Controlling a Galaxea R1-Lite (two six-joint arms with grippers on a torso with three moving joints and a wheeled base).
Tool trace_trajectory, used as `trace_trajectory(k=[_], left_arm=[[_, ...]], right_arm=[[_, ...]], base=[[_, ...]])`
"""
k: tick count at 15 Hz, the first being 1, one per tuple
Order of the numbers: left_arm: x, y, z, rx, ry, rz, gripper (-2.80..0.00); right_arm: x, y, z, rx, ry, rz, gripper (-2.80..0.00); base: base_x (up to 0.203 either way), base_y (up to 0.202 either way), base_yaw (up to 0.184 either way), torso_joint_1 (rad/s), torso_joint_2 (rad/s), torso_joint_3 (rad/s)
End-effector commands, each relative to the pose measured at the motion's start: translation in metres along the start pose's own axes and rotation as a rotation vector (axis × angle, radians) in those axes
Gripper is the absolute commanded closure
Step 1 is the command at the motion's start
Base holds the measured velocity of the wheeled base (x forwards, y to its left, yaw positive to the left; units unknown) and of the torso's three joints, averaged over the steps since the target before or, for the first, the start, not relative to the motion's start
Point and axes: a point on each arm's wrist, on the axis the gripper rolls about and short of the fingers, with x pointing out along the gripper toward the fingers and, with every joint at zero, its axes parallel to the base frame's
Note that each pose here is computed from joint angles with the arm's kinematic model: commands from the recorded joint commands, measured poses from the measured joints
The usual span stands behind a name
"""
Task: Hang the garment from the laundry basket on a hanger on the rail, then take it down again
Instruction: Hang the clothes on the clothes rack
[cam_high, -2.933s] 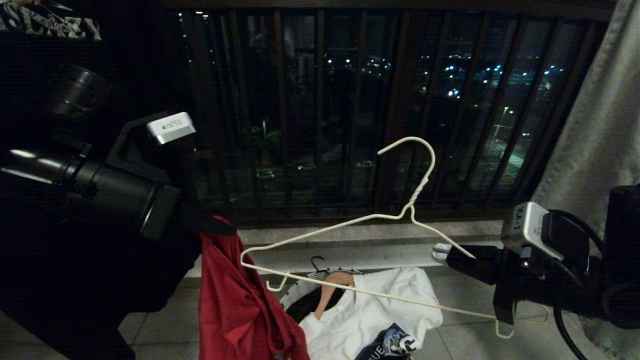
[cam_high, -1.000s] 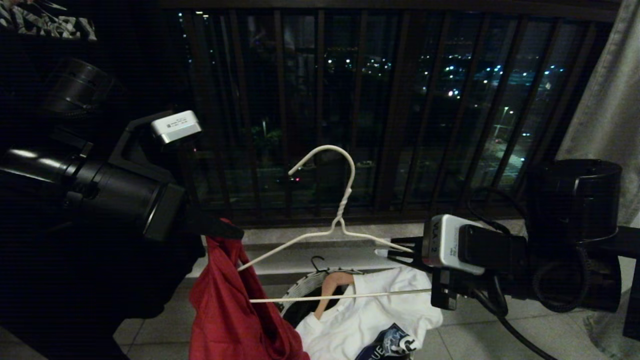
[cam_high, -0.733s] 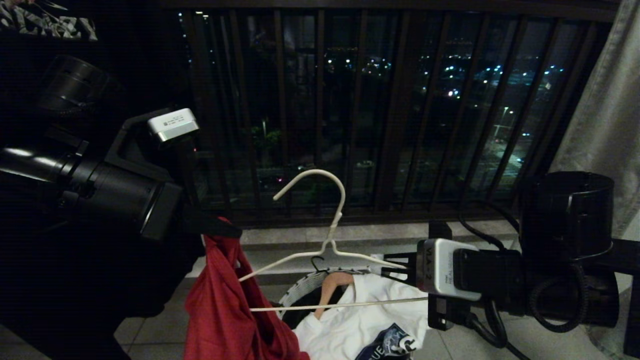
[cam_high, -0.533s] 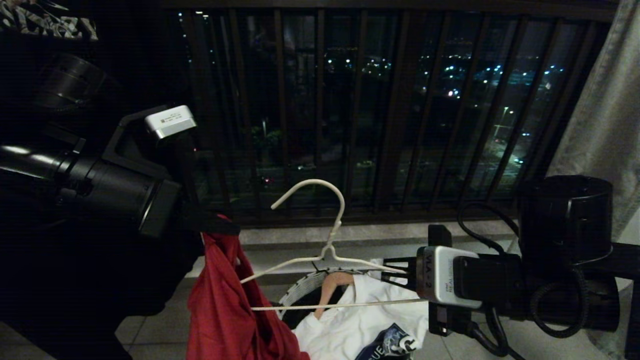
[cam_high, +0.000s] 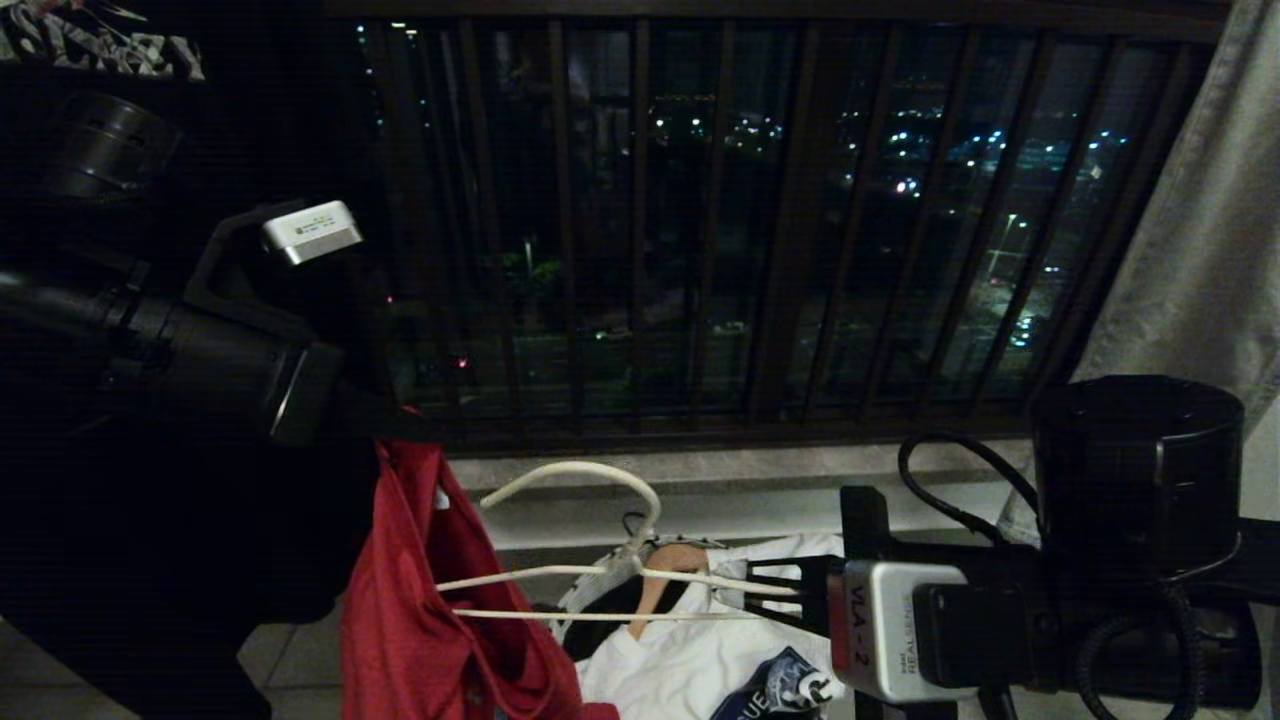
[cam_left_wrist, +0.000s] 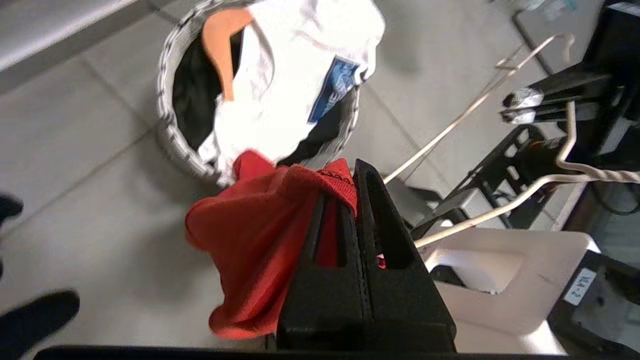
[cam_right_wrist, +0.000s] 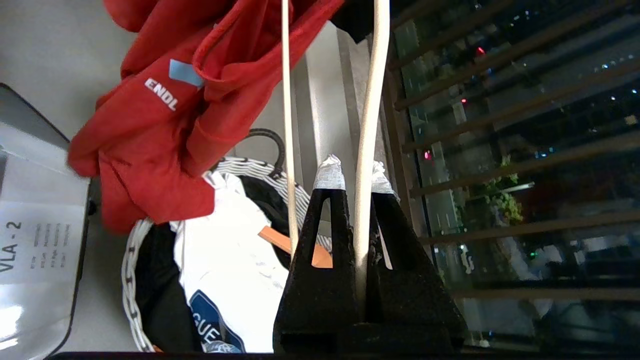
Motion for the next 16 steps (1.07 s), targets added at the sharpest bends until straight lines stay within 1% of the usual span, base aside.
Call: trace_trajectory(k=[1, 3, 5, 7, 9, 11, 12, 14, 16], left_arm=[[-0.002, -0.005, -0.003, -0.004, 0.037, -0.01, 0.0], [-0.006, -0.011, -0.006, 0.031, 0.08, -0.016, 0.0], [-0.005, -0.011, -0.012, 0.065, 0.118, -0.016, 0.0], [-0.003, -0.013, -0.016, 0.096, 0.172, 0.035, 0.0], [-0.003, -0.013, -0.017, 0.108, 0.185, 0.049, 0.0], [-0.003, -0.012, -0.022, 0.144, 0.201, 0.052, 0.0], [-0.001, -0.01, -0.023, 0.152, 0.208, 0.059, 0.0], [0.002, -0.007, -0.023, 0.149, 0.216, 0.059, 0.0], [0.007, 0.001, -0.022, 0.129, 0.229, 0.067, 0.0]], right_arm=[[0.002, -0.001, 0.0, -0.006, -0.003, 0.002, 0.0], [0.001, -0.002, -0.001, -0.005, 0.001, -0.005, 0.0], [0.0, -0.005, -0.006, -0.002, 0.02, -0.017, 0.0], [-0.003, -0.01, -0.012, 0.004, 0.04, -0.041, 0.0], [-0.006, -0.013, -0.017, 0.012, 0.055, -0.054, 0.0], [-0.008, -0.015, -0.017, 0.013, 0.057, -0.063, 0.0], [-0.009, -0.015, -0.017, 0.013, 0.056, -0.067, 0.0], [-0.011, -0.013, -0.015, 0.008, 0.05, -0.063, 0.0], [-0.01, -0.012, -0.015, -0.004, 0.048, -0.058, 0.0]], base=[[0.0, 0.0, 0.0, 0.0, 0.0, 0.0], [0.0, 0.0, 0.0, 0.0, 0.0, 0.0], [0.0, 0.0, 0.0, 0.0, 0.0, 0.0], [0.0, 0.0, 0.0, 0.0, 0.0, 0.0], [0.0, 0.0, 0.0, 0.0, 0.0, 0.0], [0.0, 0.0, 0.0, 0.0, 0.0, 0.0], [0.0, 0.0, 0.0, 0.0, 0.0, 0.0], [0.0, 0.0, 0.0, 0.0, 0.0, 0.0], [0.0, 0.0, 0.0, 0.0, 0.0, 0.0]])
